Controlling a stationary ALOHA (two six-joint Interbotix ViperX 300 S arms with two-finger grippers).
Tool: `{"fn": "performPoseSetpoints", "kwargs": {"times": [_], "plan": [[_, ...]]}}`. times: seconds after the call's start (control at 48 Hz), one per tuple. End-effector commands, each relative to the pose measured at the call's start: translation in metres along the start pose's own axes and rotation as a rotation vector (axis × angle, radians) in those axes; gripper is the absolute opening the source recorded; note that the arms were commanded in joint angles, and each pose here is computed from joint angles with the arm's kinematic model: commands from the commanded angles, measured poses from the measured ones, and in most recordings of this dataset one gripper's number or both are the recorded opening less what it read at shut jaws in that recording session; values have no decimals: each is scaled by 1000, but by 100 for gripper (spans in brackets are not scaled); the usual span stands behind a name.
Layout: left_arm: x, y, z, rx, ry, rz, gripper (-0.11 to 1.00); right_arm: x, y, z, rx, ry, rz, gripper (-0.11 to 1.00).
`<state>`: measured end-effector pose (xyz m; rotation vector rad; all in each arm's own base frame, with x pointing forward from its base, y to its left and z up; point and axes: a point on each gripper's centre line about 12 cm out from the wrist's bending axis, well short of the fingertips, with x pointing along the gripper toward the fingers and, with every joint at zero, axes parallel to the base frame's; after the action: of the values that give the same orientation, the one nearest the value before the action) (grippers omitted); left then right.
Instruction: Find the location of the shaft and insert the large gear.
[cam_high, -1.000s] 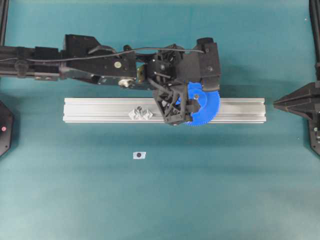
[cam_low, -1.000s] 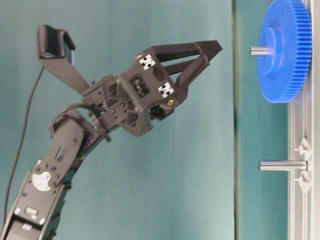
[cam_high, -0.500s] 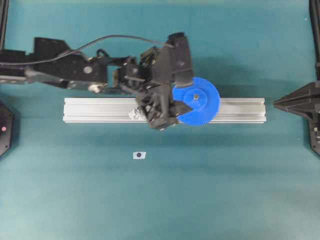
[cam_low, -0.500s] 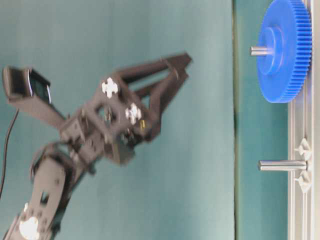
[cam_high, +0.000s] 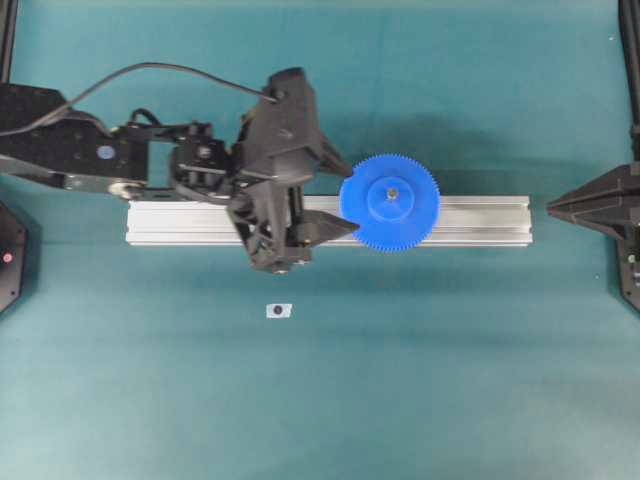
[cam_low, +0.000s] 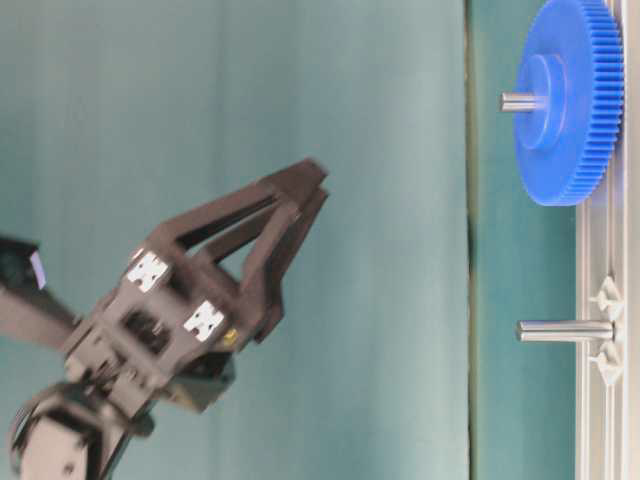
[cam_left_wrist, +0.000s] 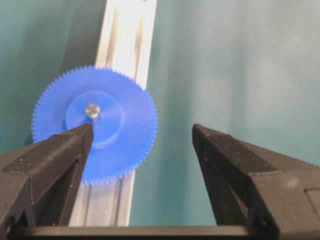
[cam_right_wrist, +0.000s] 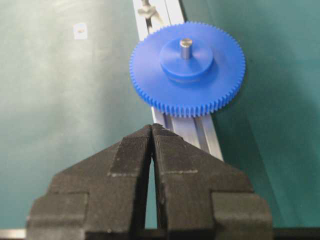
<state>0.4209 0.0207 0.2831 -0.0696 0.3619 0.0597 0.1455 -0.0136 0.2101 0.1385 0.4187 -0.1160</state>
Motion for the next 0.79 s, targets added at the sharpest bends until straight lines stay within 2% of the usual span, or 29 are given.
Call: {"fn": "performPoseSetpoints", "kwargs": {"times": [0.0,0.292,0.771], "plan": [[-16,-3,14,2,-62,-9,82,0,0,4,12,-9,-1,10],[-41,-8,6,4,-129,-29,82,0,0,4,13,-9,-1,10],[-70,-11,-14,1,-125,-43,82,0,0,4,15,-9,-1,10]]}}
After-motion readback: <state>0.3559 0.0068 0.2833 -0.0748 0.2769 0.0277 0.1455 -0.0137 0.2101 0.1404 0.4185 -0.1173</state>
